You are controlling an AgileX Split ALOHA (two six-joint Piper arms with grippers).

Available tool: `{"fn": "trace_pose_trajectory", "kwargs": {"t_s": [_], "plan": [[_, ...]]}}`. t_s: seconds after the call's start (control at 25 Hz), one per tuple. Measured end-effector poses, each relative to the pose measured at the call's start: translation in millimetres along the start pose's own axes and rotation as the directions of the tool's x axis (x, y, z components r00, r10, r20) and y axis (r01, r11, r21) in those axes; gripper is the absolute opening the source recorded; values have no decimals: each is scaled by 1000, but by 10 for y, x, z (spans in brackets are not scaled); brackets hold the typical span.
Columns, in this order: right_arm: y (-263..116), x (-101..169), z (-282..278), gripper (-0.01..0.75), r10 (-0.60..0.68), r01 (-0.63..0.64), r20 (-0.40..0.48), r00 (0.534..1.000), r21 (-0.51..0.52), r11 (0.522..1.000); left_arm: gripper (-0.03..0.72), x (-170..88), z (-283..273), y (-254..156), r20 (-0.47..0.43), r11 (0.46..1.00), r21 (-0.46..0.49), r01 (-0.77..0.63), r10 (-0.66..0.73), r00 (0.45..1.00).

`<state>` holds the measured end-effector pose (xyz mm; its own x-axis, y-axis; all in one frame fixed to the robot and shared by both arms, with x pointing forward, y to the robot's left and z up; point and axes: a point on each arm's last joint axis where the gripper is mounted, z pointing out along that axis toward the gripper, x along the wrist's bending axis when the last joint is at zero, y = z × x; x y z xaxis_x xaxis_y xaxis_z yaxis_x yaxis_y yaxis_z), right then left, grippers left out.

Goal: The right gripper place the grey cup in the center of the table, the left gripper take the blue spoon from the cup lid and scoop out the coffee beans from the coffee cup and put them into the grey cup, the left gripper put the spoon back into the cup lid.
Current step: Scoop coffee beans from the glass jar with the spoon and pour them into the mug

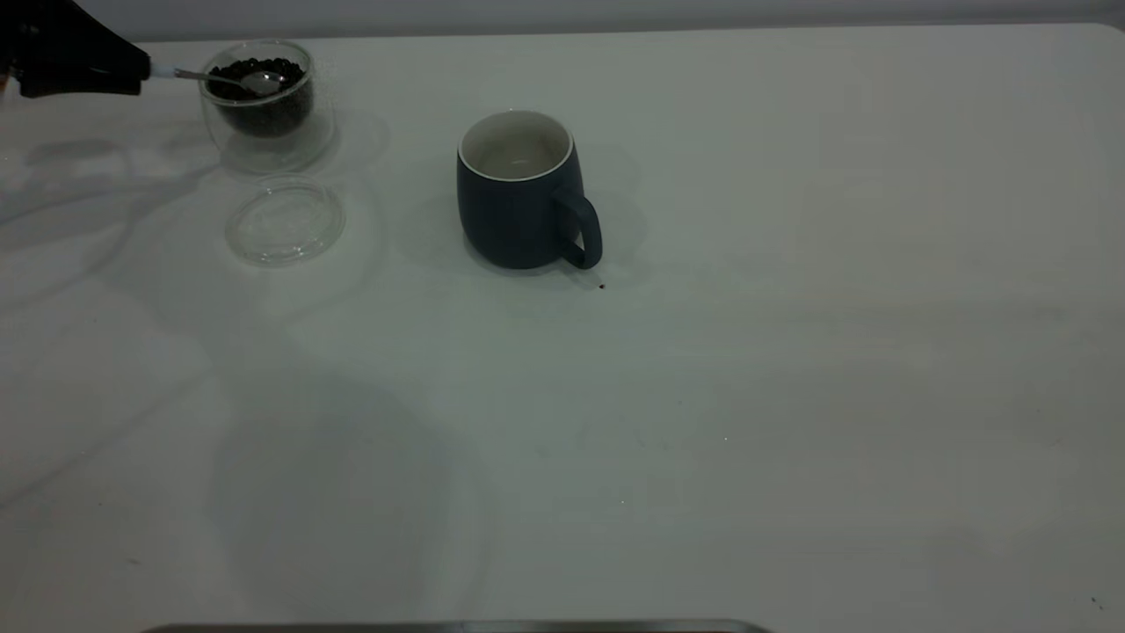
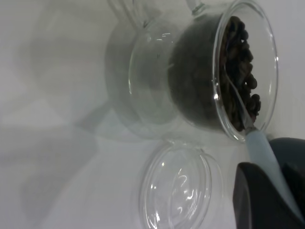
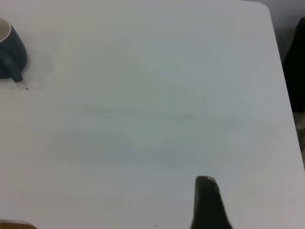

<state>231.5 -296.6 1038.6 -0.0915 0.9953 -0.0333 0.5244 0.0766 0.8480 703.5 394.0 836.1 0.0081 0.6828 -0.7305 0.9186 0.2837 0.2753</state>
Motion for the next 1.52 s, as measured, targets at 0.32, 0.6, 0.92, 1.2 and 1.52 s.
{"fn": "trace_pose_trajectory", "kwargs": {"t_s": [0.32,0.6,0.92,1.2,1.52], "plan": [[0,0,0,457,0,0,0,1000,0,1000,130,-5,38,-12,4,1000,7,15,-15,1000],[0,0,0,457,0,0,0,1000,0,1000,130,3,-1,-36,36,999,31,34,-35,999],[0,0,0,457,0,0,0,1000,0,1000,130,83,-125,-48,58,997,35,76,-78,995],[0,0,0,457,0,0,0,1000,0,1000,130,39,-132,-42,109,995,34,94,-98,989],[0,0,0,457,0,0,0,1000,0,1000,130,21,-139,-31,134,994,25,105,-108,985]]}}
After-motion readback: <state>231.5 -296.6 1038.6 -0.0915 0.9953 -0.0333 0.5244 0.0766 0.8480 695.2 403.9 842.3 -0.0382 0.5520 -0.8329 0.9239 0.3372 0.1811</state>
